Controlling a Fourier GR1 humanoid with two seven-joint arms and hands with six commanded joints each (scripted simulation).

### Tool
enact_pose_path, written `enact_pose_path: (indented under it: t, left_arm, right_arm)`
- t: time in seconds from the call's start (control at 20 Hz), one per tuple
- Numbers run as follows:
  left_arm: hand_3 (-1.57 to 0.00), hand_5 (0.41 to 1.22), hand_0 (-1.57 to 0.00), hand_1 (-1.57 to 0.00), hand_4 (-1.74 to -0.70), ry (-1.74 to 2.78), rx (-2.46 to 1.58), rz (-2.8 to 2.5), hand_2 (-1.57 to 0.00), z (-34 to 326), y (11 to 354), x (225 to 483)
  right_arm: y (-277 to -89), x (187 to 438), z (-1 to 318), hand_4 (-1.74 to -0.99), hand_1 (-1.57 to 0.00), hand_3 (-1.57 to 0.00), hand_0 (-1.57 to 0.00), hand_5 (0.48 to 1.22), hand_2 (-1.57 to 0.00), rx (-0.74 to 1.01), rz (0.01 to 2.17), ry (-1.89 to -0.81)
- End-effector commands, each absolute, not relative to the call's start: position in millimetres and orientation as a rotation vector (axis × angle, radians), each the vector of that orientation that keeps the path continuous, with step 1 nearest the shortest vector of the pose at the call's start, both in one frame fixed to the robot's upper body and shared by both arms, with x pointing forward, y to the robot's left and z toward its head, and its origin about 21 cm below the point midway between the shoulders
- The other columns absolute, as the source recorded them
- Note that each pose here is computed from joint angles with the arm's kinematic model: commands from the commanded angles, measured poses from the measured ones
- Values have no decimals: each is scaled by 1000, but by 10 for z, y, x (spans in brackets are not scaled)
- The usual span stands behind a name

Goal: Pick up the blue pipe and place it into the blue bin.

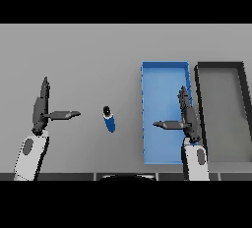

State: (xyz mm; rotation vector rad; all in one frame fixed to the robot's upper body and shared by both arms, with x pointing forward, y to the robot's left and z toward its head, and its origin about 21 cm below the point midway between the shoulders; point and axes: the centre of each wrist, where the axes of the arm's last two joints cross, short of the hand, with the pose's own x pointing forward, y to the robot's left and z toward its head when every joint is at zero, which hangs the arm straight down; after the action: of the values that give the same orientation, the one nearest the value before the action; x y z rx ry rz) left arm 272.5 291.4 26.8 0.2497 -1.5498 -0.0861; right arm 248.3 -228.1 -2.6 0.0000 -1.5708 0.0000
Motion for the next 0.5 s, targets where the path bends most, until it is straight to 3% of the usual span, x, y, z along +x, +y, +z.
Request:
enact_pose_path:
  t: [0.0,0.25,0.35,0.45]
  left_arm:
    - [1,586,1,1,-1006,-1555,250,-86,1,269,2920,2724]
    - [1,586,1,1,-1006,-1563,259,-87,1,281,2989,2715]
    - [1,588,1,1,-1011,-1570,175,-333,1,229,3191,2553]
    - [1,588,1,1,-1010,-1570,148,-423,1,221,3278,2486]
  right_arm:
    - [-2275,2483,-26,-1222,1,1,1,603,1,0,-1,-1571]
    - [-2219,2478,-20,-1222,1,1,1,603,1,7,-2,-1575]
    - [-2367,2321,26,-1227,1,1,1,603,1,-53,194,-1663]
    - [-2359,2270,69,-1228,1,1,1,599,1,-68,263,-1659]
